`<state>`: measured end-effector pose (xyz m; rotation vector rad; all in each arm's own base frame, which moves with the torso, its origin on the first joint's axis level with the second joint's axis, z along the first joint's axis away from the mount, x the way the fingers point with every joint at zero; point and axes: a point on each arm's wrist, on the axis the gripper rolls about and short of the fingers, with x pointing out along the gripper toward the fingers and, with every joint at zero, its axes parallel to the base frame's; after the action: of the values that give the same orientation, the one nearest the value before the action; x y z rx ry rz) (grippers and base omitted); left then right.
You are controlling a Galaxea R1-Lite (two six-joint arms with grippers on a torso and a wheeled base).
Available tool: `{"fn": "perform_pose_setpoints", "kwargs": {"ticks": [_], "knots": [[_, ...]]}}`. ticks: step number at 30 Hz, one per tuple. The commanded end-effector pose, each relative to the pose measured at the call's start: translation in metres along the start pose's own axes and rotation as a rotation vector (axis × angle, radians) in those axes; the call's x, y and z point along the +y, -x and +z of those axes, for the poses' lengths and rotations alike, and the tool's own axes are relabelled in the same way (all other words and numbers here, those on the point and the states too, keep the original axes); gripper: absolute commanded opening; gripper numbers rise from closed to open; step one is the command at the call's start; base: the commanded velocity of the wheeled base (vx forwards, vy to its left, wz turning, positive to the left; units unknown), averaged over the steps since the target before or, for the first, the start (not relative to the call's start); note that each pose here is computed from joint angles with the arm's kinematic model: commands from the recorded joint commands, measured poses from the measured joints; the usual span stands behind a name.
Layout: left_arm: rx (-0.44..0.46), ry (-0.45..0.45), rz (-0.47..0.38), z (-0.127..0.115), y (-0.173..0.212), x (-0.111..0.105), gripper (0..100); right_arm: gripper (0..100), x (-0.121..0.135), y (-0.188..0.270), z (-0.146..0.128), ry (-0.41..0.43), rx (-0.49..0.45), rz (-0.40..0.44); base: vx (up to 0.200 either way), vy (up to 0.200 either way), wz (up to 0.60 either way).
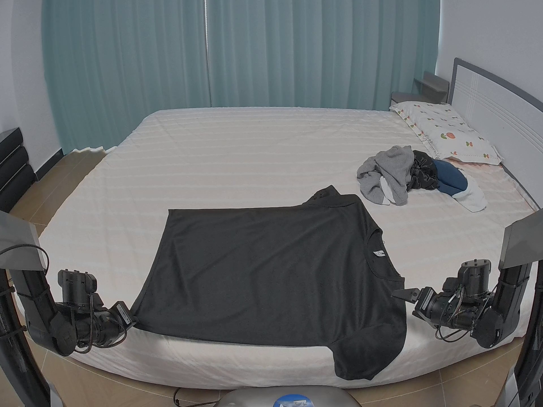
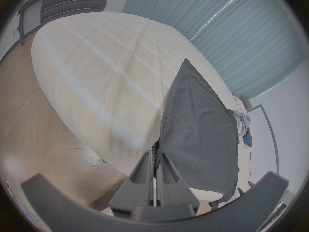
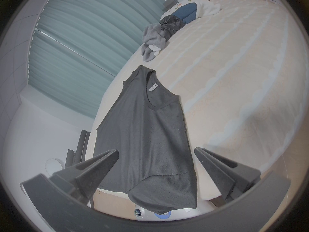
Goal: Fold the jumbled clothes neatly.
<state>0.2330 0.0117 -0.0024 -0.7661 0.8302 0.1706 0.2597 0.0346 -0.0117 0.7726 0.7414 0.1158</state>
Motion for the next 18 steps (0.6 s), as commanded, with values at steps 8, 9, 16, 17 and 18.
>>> {"fn": "perform_pose_setpoints", "kwargs": {"ticks": [8,9,16,17,18], "knots": [[-0.044,0.019,-0.035,0.006,0.010,-0.007,0,0,-0.009,-0.025,0.001,-0.015,0.032,-0.054,0.000,0.000,0.00],[-0.040,0.020,-0.031,0.005,0.009,-0.006,0,0,-0.008,-0.029,0.004,-0.015,0.030,-0.054,0.000,0.000,0.00],[-0.045,0.020,-0.038,0.007,0.008,-0.007,0,0,0.001,-0.044,0.023,-0.016,0.010,-0.048,0.000,0.000,0.00],[-0.048,0.019,-0.042,0.008,0.008,-0.008,0,0,0.004,-0.048,0.029,-0.013,-0.009,-0.051,0.000,0.000,0.00],[-0.047,0.021,-0.044,0.008,0.009,-0.007,0,0,0.006,-0.051,0.032,-0.011,-0.020,-0.056,0.000,0.000,0.00]]}}
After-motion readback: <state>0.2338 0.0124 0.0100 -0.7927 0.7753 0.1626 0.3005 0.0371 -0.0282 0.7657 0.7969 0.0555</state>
